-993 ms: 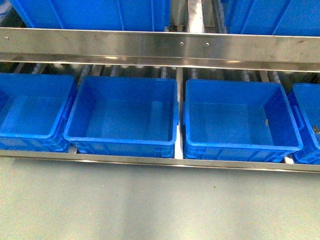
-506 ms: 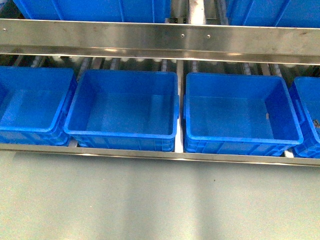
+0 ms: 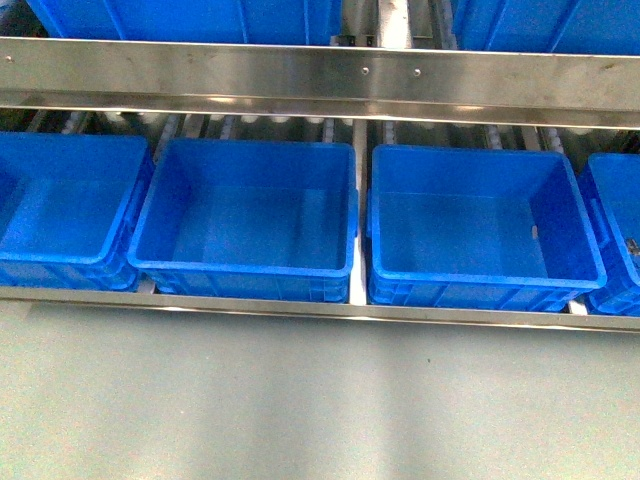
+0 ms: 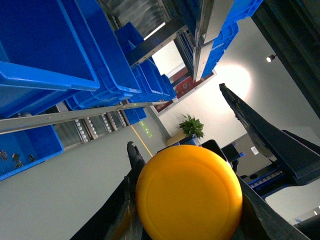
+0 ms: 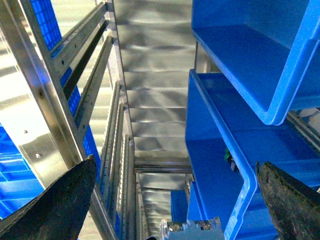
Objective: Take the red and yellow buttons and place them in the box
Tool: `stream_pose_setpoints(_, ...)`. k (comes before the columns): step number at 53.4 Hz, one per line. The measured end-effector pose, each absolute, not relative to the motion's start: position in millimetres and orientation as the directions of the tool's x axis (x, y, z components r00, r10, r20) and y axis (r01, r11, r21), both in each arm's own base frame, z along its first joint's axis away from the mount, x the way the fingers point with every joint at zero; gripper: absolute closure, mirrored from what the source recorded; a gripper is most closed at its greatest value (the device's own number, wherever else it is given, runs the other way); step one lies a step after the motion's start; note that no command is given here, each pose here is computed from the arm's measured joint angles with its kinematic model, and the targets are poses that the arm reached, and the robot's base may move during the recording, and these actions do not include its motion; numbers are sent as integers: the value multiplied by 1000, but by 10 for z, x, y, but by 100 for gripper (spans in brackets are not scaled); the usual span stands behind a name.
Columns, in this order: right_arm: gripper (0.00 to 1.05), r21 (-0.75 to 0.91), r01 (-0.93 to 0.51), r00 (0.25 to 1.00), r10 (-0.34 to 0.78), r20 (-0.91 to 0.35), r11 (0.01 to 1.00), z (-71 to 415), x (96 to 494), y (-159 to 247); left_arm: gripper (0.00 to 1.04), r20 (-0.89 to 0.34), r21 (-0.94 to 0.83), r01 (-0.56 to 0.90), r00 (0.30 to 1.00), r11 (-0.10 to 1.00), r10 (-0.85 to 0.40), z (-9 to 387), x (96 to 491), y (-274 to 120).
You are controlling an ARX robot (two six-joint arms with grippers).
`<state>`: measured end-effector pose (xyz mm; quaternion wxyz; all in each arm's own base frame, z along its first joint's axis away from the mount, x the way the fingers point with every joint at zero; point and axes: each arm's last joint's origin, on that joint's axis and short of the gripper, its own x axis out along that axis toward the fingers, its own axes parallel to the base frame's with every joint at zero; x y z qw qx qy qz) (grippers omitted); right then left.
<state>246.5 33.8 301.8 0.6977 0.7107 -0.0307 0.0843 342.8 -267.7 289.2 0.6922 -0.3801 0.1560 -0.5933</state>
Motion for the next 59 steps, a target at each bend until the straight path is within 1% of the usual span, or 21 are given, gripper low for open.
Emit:
stream_pose_setpoints(20,7,988,-149,984,97,151,-29,3015,2460,383,72,238,-702,712,243,6,-940,2909,3481,-2805)
stream_pose_setpoints(38,8,986,-163,981,101,166,-31,3066,2458,388,72,215,-716,698,242,15,-946,2790,3516,-2926)
stream_pose_setpoints(41,17,986,-162,981,101,164,-30,3065,2458,388,72,218,-715,699,241,13,-946,2799,3520,-2933)
stream_pose_setpoints(42,19,987,-161,981,101,163,-30,3064,2459,388,72,219,-714,700,240,13,-946,2801,3520,-2935)
stream_pose_setpoints(45,29,987,-158,982,100,160,-29,3061,2459,388,72,224,-710,704,240,10,-944,2825,3522,-2943)
stream_pose_setpoints(46,31,987,-158,982,100,160,-29,3061,2459,388,72,225,-710,704,240,10,-944,2830,3522,-2945)
stream_pose_setpoints(49,41,988,-155,983,98,157,-29,3058,2460,387,72,230,-706,708,238,7,-944,2851,3523,-2951)
stream_pose_setpoints(56,60,988,-152,983,97,154,-24,3055,2461,387,72,237,-703,712,239,4,-942,2879,3524,-2961)
stream_pose_setpoints(59,71,989,-146,985,94,148,-21,3046,2466,386,72,240,-701,713,241,4,-940,2890,3524,-2962)
